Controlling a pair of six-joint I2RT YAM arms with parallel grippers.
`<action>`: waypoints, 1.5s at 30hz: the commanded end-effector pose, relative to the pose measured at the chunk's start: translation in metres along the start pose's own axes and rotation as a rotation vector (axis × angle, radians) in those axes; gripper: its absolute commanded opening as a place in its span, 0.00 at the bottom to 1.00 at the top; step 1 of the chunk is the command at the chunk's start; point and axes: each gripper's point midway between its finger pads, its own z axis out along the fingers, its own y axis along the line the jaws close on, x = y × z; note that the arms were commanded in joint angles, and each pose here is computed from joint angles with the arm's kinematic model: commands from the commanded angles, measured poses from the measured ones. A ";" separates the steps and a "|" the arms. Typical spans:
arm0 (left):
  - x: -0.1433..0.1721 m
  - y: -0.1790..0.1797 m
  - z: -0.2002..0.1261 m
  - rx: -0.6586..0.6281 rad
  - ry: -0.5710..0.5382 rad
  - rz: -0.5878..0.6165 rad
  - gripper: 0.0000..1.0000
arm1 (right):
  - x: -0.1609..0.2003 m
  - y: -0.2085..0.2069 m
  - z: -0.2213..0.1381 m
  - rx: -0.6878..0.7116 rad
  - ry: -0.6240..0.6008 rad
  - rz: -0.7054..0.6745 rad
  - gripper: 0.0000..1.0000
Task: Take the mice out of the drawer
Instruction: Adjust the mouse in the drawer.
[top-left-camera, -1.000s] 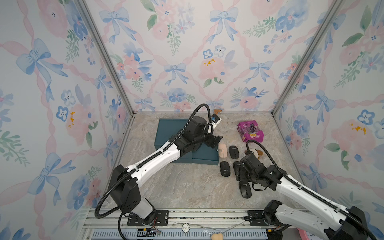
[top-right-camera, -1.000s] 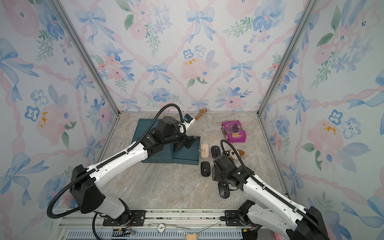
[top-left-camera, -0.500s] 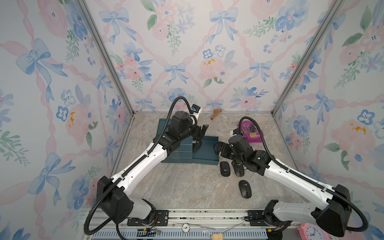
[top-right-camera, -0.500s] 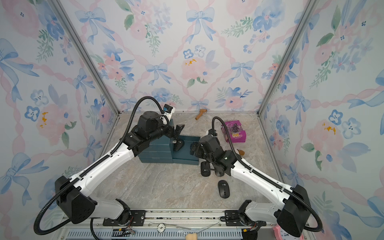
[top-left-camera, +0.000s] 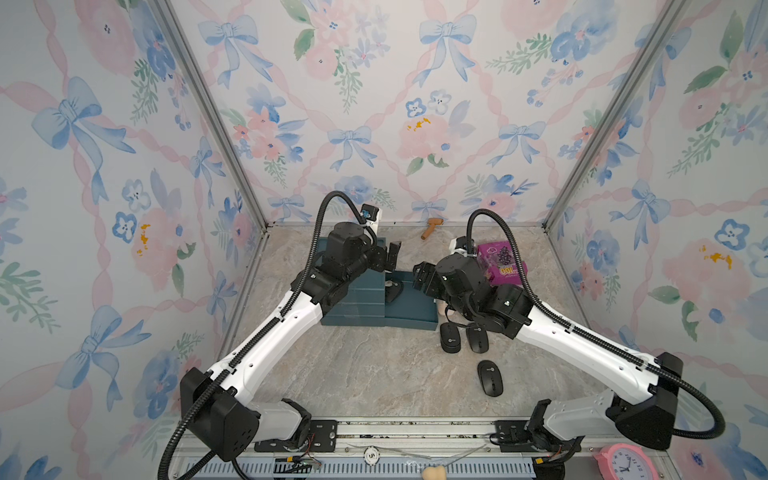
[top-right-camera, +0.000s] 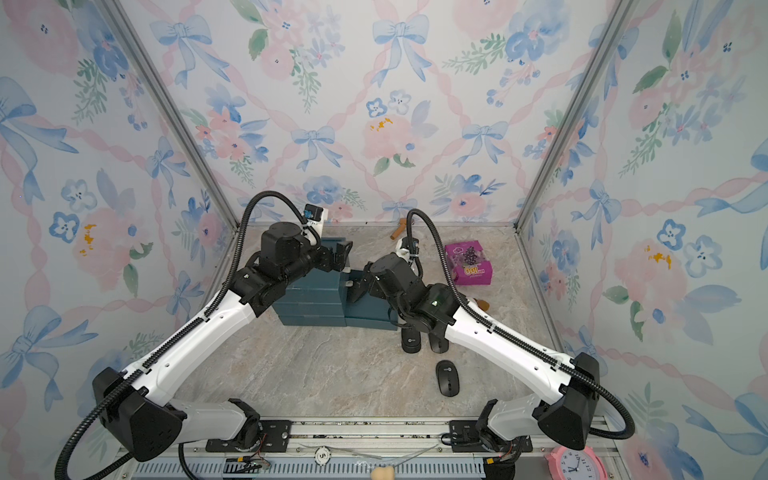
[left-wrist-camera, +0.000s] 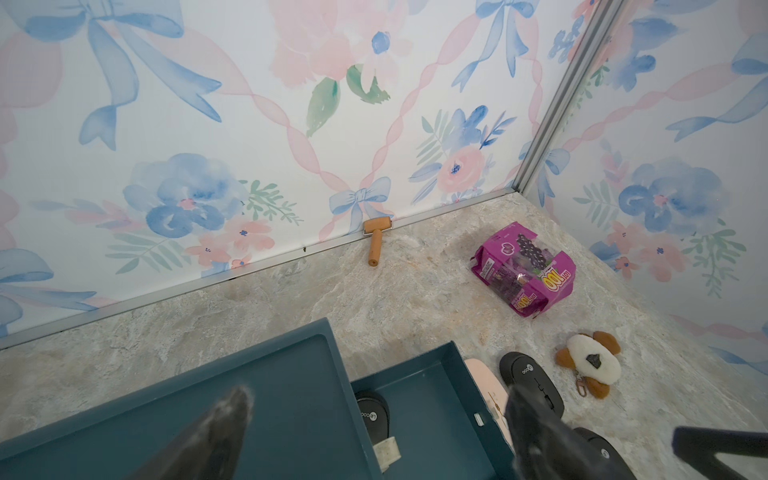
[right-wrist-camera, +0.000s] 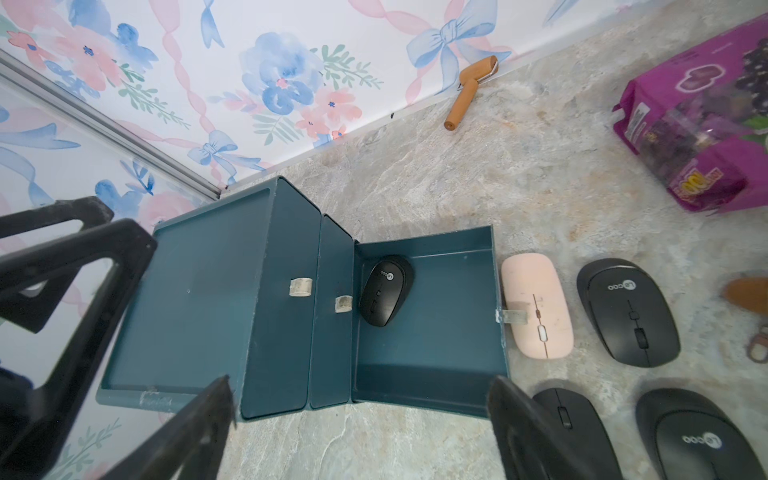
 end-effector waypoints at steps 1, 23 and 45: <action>0.002 0.008 -0.004 -0.034 0.001 -0.024 0.98 | -0.003 -0.012 0.009 0.013 0.019 0.023 0.96; 0.044 0.052 -0.006 -0.145 0.071 -0.113 0.98 | 0.057 -0.036 0.167 0.176 0.350 0.177 0.96; 0.040 0.065 -0.023 -0.169 0.042 -0.073 0.98 | 0.109 -0.042 0.233 0.245 0.481 0.186 0.80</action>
